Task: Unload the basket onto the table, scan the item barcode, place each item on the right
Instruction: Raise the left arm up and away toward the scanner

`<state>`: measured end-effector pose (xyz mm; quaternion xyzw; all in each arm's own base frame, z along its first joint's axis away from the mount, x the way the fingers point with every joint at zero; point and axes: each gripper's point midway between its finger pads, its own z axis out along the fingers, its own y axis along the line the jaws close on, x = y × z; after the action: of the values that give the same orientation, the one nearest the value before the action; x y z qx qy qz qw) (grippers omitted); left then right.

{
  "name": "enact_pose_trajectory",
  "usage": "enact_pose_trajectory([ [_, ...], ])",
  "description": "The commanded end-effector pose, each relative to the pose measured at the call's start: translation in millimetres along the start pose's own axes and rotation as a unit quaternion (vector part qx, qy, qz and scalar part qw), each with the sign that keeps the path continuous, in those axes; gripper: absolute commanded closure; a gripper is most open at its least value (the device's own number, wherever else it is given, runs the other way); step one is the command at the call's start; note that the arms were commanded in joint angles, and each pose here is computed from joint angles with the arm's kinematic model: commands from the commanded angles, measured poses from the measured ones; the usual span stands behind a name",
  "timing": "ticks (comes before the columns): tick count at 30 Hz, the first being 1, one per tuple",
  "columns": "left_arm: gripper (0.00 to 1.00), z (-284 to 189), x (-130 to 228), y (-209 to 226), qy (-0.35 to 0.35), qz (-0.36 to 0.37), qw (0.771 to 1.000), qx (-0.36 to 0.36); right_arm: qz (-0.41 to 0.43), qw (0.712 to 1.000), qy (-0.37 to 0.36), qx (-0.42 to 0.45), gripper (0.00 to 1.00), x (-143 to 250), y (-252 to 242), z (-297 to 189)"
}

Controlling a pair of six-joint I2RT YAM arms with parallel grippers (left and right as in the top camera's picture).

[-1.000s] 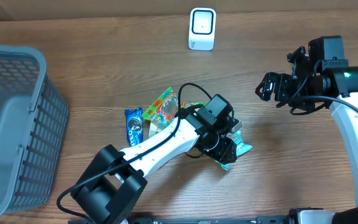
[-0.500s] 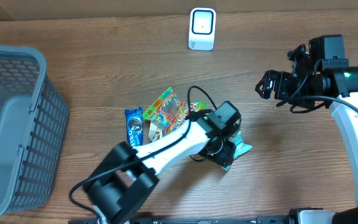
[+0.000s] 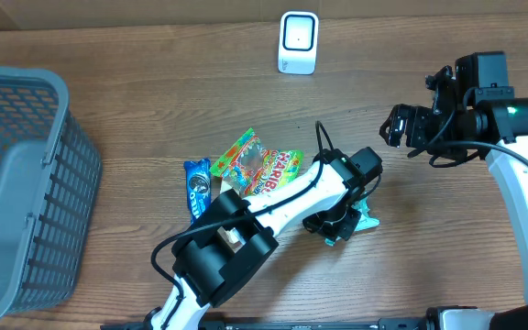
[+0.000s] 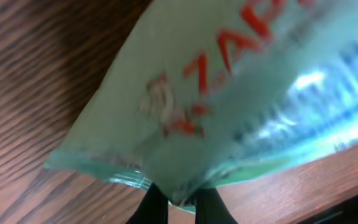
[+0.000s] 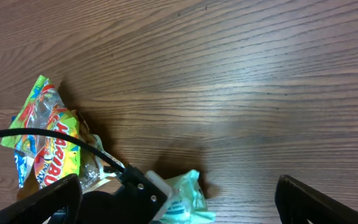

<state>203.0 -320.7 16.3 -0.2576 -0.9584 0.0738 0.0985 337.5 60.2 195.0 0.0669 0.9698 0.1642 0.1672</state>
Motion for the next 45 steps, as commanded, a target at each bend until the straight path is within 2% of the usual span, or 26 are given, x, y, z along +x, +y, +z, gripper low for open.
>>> enact_pose_trajectory([
  [1, 0.96, -11.1, -10.9, 2.6, -0.010, -0.002, 1.000, -0.002, -0.004, 1.000, -0.019, 0.005, 0.00, -8.6, 0.7, -7.0],
  [6, 0.96, -38.5, -13.4, 1.2, 0.000, 0.028, 0.999, 0.029, -0.006, 1.000, -0.025, 0.003, 0.00, -11.7, 1.6, -7.2],
  [9, 0.96, -65.5, -14.0, -17.6, 0.010, 0.052, 0.990, 0.132, 0.010, 1.000, -0.030, 0.002, 0.00, -14.1, 1.8, -7.4],
  [11, 0.96, -86.9, -12.1, -33.5, 0.018, 0.060, 0.971, 0.231, 0.027, 0.999, -0.032, 0.002, 0.00, -15.3, -0.2, -8.0],
  [14, 0.96, -119.6, -11.2, -44.1, 0.025, 0.047, 0.931, 0.362, 0.047, 0.998, -0.031, 0.002, 0.00, -15.9, -5.9, -9.6],
  [15, 0.96, -129.1, -12.4, -43.7, 0.022, 0.044, 0.917, 0.395, 0.050, 0.998, -0.031, 0.001, 0.00, -15.9, -7.4, -10.2],
  [17, 0.96, -135.8, -14.6, -37.3, 0.019, 0.033, 0.908, 0.418, 0.057, 0.998, -0.031, 0.002, 0.00, -16.1, -11.2, -11.2],
  [20, 0.95, -119.8, -17.5, -16.3, 0.014, 0.025, 0.929, 0.368, 0.062, 0.998, -0.023, 0.006, 0.00, -12.5, -14.9, -11.6],
  [23, 0.86, -109.1, -21.8, -2.9, 0.006, 0.026, 0.947, 0.321, 0.060, 0.998, -0.013, 0.008, 0.00, -8.1, -16.5, -9.2],
  [25, 0.85, -106.5, -25.7, 8.6, 0.004, 0.005, 0.956, 0.292, 0.055, 0.998, 0.001, 0.012, 0.00, -1.2, -19.1, -4.8],
  [27, 0.84, -111.8, -32.6, 26.9, -0.010, -0.022, 0.966, 0.257, 0.062, 0.998, 0.026, 0.007, 0.00, 9.8, -19.9, 3.3],
  [29, 0.82, -135.1, -45.6, 52.5, -0.056, -0.043, 0.973, 0.218, 0.063, 0.995, 0.070, -0.020, 0.00, 27.5, -14.8, 15.9],
  [32, 0.79, -181.8, -57.7, 82.2, -0.131, -0.068, 0.973, 0.178, 0.063, 0.988, 0.129, -0.063, 0.00, 52.9, -3.3, 35.6],
  [35, 0.75, -231.3, -63.1, 109.4, -0.209, -0.087, 0.963, 0.146, 0.063, 0.982, 0.168, -0.062, 0.03, 75.7, -3.4, 53.2],
  [37, 0.63, -256.9, -61.9, 124.5, -0.247, -0.096, 0.956, 0.126, 0.061, 0.979, 0.186, -0.057, 0.05, 89.7, -4.9, 62.8],
  [40, 0.55, -277.4, -56.1, 140.3, -0.278, -0.108, 0.949, 0.102, 0.062, 0.976, 0.201, -0.055, 0.07, 106.9, -9.6, 76.4],
  [45, 0.53, -278.8, -51.8, 149.3, -0.279, -0.118, 0.949, 0.086, 0.065, 0.974, 0.207, -0.062, 0.09, 126.6, -18.1, 99.2],
])
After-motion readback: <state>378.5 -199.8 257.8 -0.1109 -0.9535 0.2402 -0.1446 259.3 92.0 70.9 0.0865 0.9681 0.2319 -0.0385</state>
